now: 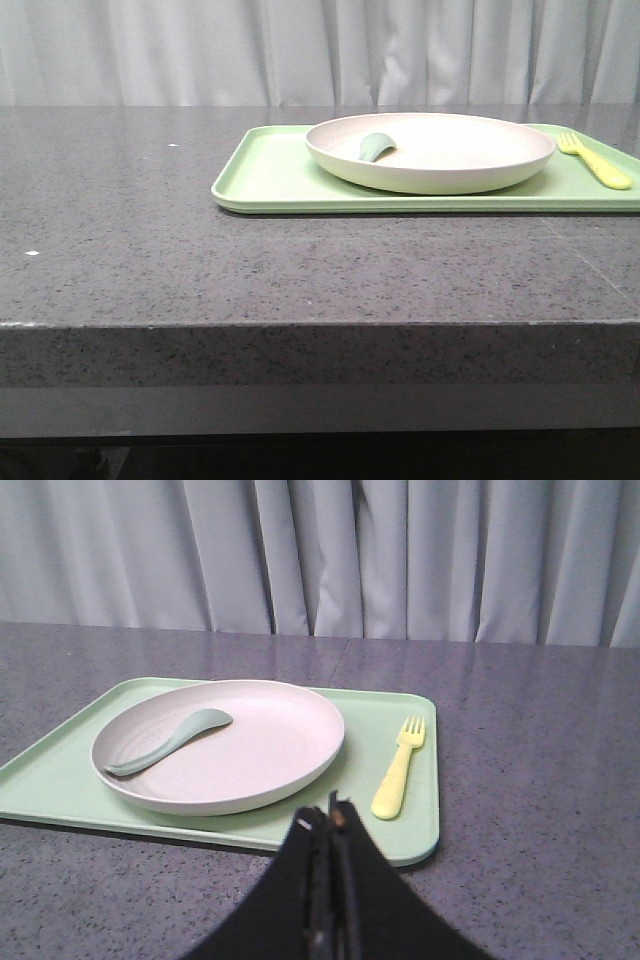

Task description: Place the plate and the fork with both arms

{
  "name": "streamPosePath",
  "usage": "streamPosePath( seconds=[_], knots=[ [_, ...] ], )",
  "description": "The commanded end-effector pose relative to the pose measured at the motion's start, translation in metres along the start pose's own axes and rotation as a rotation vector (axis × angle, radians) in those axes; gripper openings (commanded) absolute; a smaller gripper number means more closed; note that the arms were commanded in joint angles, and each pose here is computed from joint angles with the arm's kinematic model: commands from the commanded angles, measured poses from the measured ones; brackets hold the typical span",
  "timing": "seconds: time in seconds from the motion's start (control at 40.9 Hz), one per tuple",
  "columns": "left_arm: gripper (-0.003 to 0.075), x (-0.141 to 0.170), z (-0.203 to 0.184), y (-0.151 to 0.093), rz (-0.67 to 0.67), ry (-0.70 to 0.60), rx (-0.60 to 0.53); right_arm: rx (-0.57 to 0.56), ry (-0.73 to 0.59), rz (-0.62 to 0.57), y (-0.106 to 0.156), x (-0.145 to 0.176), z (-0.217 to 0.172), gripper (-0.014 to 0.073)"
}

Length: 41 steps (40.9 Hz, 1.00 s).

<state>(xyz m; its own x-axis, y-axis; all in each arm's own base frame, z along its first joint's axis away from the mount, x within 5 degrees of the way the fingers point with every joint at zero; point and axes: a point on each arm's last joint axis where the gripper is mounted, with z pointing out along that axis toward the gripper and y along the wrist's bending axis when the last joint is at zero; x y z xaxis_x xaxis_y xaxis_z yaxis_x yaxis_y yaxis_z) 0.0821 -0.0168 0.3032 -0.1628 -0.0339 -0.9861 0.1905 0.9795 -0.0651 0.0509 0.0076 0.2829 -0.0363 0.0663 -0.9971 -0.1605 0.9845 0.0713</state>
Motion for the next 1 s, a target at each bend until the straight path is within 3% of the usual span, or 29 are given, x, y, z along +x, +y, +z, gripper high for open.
streamPosePath(
  seconds=[0.0,0.367,0.489,0.807,0.978],
  knots=[
    [-0.0018,-0.012,-0.006,-0.001,-0.014,-0.118,0.007,-0.010,-0.105,-0.017,0.001,-0.015,-0.001,-0.0113],
    [-0.0018,0.042,-0.039,0.009,-0.027,-0.263,-0.145,-0.010,-0.105,-0.017,0.001,-0.015,-0.001,-0.0113],
    [-0.0018,0.059,-0.033,0.013,-0.034,-0.229,-0.187,-0.010,-0.102,-0.017,0.001,-0.015,-0.001,-0.0113],
    [-0.0018,0.096,-0.016,0.018,-0.035,-0.261,-0.192,-0.010,-0.103,-0.017,0.001,-0.015,-0.001,-0.0113],
    [-0.0018,0.098,-0.016,0.018,-0.038,-0.234,-0.194,-0.010,-0.103,-0.017,0.001,-0.015,-0.001,-0.0113]
  ],
)
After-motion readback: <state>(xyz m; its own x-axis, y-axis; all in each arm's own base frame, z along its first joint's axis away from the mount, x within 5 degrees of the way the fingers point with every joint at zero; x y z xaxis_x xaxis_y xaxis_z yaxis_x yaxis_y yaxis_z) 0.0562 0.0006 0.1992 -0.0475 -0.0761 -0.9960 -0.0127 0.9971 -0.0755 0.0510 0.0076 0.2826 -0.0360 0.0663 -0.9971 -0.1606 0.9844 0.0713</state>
